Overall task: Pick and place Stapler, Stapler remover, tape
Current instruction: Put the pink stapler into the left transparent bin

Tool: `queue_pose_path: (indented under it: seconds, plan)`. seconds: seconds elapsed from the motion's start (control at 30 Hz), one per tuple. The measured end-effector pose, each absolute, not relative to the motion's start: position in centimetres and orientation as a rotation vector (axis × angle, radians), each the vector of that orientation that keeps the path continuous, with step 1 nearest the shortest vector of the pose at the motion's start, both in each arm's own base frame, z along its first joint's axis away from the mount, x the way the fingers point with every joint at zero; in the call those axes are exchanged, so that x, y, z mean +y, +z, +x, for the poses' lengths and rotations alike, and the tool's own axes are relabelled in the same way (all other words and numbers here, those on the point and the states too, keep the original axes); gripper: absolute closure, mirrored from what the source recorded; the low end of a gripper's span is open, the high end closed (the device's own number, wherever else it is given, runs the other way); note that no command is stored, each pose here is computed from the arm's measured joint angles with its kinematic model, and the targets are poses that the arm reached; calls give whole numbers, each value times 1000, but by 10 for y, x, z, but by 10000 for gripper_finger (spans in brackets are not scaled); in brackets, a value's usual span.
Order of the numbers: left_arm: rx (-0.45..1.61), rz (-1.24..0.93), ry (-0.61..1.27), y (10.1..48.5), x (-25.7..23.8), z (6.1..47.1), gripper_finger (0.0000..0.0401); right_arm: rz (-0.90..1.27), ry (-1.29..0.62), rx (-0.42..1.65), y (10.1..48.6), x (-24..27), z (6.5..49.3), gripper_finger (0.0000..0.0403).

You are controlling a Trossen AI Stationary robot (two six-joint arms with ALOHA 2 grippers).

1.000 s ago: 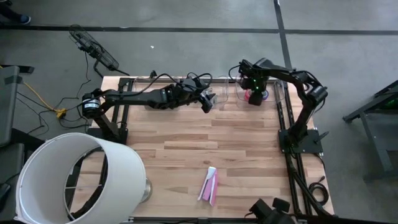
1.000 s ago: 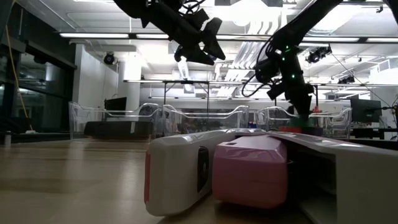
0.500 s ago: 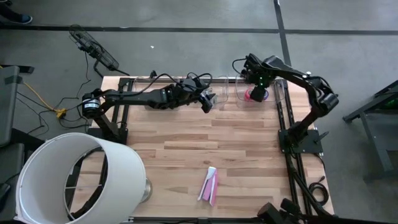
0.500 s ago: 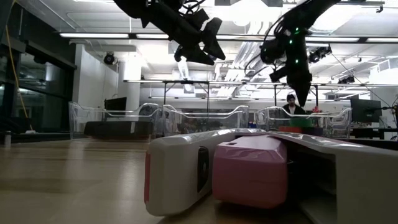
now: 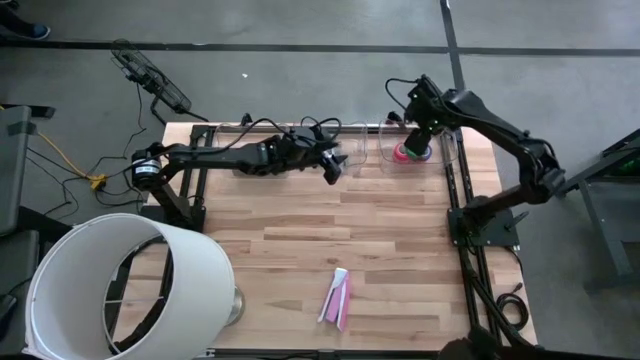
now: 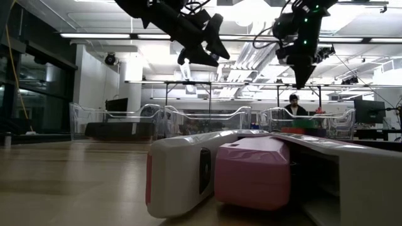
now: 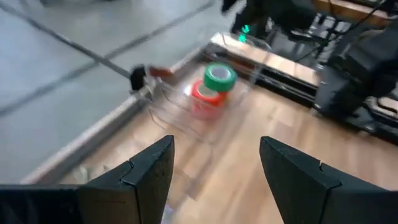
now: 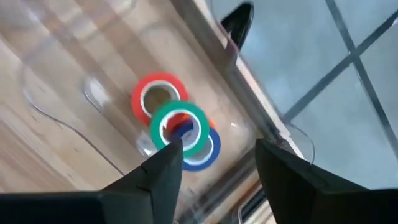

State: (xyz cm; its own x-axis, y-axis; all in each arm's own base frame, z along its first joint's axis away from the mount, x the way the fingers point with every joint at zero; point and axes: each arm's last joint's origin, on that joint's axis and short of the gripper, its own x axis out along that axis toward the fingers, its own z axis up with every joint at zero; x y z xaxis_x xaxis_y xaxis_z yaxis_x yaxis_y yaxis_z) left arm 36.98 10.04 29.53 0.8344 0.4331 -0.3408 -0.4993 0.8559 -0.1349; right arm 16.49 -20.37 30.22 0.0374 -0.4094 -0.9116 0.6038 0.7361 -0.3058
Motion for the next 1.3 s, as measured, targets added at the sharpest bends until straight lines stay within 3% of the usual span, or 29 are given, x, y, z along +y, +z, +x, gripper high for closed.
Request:
queue_pose_path:
  seconds: [0.43,0.6,0.93,1.3]
  plan:
    - [545,-568,568,315,91,341,167,198,-741,1159,317,-198,164,117]
    - [607,-671,583,329,88,335,158,173,-727,1151,318,-199,165,112]
    - [777,-947,543,319,71,331,59,170,-676,1070,320,-202,170,111]
    - [838,-1021,545,308,34,342,55,156,-636,1022,325,-199,170,111]
